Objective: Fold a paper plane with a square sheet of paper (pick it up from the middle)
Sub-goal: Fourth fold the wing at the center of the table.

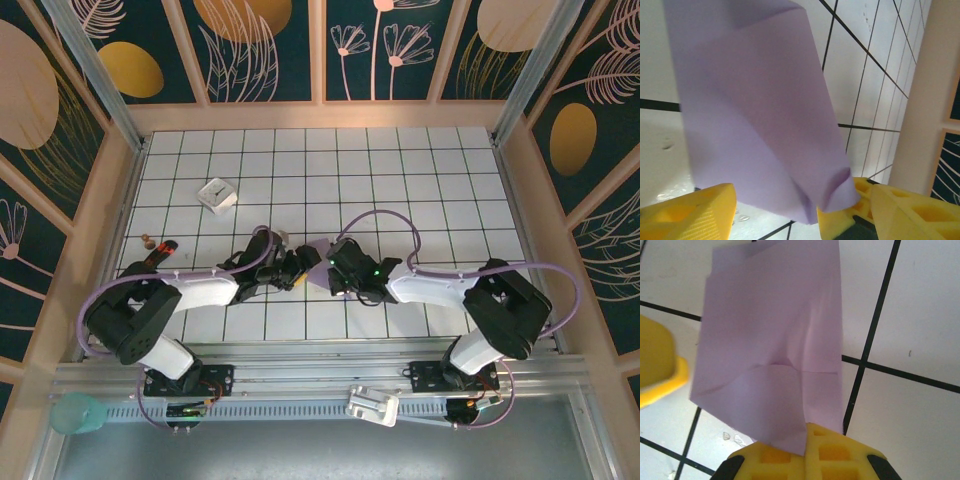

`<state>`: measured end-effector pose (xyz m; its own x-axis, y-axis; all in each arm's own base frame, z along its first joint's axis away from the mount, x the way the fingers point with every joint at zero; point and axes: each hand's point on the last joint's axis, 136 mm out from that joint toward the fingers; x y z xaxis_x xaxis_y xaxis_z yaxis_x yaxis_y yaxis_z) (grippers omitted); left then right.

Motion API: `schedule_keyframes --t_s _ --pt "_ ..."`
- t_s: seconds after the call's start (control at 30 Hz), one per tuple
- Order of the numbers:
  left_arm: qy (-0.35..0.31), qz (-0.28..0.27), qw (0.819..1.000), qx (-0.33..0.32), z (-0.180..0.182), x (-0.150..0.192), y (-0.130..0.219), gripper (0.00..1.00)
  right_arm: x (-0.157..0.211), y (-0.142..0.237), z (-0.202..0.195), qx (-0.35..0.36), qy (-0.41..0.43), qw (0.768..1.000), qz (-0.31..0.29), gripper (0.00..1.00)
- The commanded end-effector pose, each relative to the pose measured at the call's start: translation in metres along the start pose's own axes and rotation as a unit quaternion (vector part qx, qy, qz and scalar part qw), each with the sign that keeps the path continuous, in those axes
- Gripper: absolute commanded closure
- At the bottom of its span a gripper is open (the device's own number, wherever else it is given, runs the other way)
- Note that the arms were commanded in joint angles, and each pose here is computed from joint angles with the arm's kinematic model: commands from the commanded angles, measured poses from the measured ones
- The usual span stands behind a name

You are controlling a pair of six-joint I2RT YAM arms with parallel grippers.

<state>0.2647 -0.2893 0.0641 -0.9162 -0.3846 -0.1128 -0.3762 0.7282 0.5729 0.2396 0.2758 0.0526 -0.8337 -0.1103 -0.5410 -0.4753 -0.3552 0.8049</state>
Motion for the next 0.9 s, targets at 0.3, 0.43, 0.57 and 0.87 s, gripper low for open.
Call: schedule_keyframes --t_s 0.3,0.43,0.57,0.87 --pt "0.025 -0.010 0.999 0.047 -0.026 -0.008 -0.008 0.27 -0.009 0.012 0.006 -0.031 -0.003 0.999 -0.013 0.95" --pt "0.021 -0.013 0.999 0.045 -0.028 -0.012 -0.009 0.27 -0.004 0.010 0.004 -0.030 0.008 0.999 -0.011 0.95" --pt "0.019 -0.018 0.999 0.041 -0.028 -0.020 -0.009 0.28 0.002 0.009 0.004 -0.039 0.022 0.999 -0.006 0.95" --pt "-0.006 -0.004 1.000 0.026 -0.031 -0.030 -0.017 0.43 0.010 0.007 0.008 -0.055 0.040 0.998 0.007 0.93"
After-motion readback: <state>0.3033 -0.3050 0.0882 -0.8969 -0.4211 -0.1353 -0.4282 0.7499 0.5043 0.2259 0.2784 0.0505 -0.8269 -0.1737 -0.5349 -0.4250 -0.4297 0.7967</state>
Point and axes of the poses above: each hand's point on the last joint's axis, 136 mm out from that joint toward the fingers, its own y axis back along the fingers, its own z axis along the line the jaws close on, x = y × z, and after that the axes turned 5 degrees about -y, right-handed
